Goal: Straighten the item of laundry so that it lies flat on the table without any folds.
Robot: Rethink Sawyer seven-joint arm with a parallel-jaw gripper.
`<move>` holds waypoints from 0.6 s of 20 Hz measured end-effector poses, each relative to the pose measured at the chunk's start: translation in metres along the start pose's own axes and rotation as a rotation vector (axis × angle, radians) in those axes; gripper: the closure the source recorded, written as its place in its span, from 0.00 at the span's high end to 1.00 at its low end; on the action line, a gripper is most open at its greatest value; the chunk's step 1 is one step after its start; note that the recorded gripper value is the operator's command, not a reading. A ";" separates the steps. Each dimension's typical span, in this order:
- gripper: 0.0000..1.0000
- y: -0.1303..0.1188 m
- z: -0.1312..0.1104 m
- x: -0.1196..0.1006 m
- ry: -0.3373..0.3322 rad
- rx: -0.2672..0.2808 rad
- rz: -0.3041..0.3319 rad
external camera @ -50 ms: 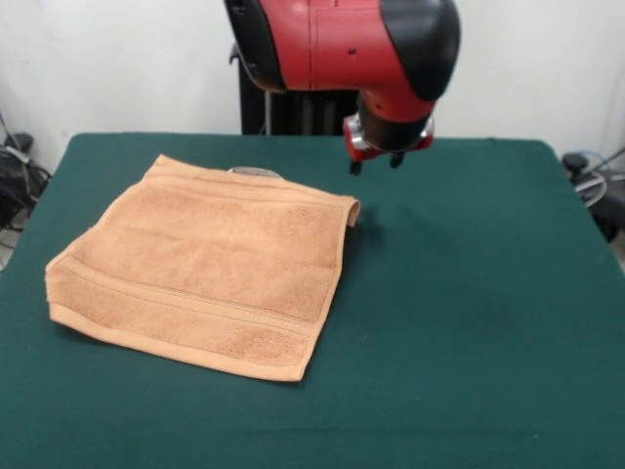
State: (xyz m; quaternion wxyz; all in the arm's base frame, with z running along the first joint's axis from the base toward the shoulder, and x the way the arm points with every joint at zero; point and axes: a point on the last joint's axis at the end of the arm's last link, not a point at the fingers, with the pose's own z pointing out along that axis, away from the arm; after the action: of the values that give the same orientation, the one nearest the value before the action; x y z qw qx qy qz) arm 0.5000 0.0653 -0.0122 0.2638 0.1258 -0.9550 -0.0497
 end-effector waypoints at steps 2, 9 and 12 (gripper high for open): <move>1.00 0.000 0.000 0.000 0.000 -0.001 0.001; 1.00 0.001 0.000 -0.001 -0.001 -0.002 -0.003; 1.00 0.003 0.000 -0.001 -0.002 -0.004 -0.005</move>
State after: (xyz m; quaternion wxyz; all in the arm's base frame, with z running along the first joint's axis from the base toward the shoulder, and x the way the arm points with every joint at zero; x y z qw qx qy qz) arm 0.5005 0.0681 -0.0126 0.2632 0.1277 -0.9548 -0.0523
